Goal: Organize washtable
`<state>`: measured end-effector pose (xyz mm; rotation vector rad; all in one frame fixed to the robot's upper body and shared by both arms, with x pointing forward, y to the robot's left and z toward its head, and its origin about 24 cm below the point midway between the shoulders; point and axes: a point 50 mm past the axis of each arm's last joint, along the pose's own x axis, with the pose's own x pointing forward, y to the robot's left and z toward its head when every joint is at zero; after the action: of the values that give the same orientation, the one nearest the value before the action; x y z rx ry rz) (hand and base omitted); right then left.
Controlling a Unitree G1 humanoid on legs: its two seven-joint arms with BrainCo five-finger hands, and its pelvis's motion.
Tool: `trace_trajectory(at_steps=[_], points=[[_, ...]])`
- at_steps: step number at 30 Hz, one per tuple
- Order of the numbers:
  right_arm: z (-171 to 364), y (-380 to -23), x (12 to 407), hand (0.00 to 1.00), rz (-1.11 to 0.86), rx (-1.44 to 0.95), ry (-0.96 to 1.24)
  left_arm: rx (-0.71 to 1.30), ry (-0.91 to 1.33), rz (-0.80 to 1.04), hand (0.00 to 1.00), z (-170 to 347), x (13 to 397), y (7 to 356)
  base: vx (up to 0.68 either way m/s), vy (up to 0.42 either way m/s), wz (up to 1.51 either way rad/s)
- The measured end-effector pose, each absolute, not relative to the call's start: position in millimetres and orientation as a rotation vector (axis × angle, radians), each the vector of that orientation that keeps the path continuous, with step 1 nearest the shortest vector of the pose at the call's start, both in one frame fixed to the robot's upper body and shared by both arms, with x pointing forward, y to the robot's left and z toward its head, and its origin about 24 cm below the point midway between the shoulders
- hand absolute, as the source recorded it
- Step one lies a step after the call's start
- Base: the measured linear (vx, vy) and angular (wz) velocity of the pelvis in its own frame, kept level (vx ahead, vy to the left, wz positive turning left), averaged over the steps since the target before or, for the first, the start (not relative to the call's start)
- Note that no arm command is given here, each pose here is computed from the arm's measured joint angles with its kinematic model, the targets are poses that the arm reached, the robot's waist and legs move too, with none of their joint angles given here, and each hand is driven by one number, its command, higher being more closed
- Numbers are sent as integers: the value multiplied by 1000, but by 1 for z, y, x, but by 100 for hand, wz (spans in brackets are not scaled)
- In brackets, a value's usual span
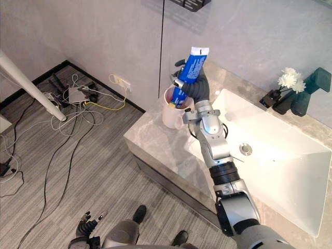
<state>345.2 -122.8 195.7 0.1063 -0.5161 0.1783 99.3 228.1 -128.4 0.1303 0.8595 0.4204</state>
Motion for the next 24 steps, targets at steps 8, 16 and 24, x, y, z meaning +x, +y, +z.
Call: trace_trajectory(at_steps=[8,16,24], points=[[188,-127,344,0,160,114,-494,126,860,407,0,-128,99,228,0,0,0],[188,-127,344,0,160,115,-494,126,860,407,0,-128,99,228,0,0,0],[191,-125,341,0,161,139,-515,127,865,408,0,-129,98,229,0,0,0]])
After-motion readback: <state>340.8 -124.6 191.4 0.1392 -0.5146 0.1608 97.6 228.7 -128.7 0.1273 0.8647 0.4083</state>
